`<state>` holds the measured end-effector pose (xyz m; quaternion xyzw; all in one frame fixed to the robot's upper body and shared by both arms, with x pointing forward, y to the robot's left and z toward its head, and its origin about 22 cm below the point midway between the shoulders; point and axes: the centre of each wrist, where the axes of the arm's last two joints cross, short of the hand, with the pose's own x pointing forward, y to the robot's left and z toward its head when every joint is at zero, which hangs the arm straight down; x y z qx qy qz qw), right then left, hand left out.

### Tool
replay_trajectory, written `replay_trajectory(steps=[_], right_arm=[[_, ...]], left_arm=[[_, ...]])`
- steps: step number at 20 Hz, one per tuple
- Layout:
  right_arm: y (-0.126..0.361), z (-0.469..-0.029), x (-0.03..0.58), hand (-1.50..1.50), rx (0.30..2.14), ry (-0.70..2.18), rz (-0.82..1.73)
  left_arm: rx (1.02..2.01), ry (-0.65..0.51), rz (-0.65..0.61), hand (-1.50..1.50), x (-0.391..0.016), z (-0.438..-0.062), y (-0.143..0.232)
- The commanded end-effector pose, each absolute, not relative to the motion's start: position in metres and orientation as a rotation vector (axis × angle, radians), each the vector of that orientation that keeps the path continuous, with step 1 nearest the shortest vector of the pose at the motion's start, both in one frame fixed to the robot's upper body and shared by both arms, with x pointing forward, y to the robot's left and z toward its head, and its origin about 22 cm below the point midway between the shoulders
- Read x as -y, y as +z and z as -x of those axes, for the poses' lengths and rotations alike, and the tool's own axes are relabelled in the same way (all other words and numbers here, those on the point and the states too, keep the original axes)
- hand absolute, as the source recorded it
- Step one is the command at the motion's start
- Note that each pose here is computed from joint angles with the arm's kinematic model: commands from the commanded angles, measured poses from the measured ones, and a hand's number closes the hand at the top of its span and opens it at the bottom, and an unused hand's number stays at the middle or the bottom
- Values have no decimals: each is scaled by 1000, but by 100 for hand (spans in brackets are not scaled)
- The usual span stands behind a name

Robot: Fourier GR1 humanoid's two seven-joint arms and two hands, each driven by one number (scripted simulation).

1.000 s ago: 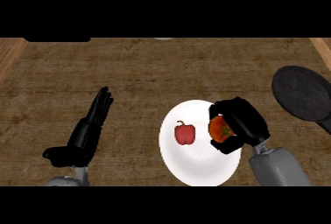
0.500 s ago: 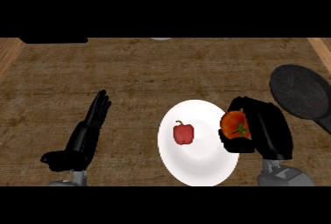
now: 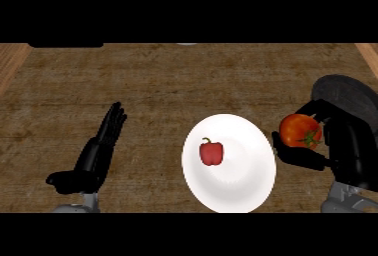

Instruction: Pick the tomato from the plate and place it in the pan

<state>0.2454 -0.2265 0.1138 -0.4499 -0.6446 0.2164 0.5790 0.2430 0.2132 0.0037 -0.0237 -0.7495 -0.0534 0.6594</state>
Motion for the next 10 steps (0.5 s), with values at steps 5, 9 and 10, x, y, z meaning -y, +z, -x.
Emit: replay_trajectory(steps=[5,9,10], right_arm=[[109,-288,304,150,1458,289,1135],[89,-296,338,150,1508,249,1235],[81,-303,342,150,1469,267,1296]], left_arm=[[1698,-119,69,0,-199,-249,3],[1694,-136,53,0,-206,-235,4],[1703,-145,60,0,-197,-243,3]])
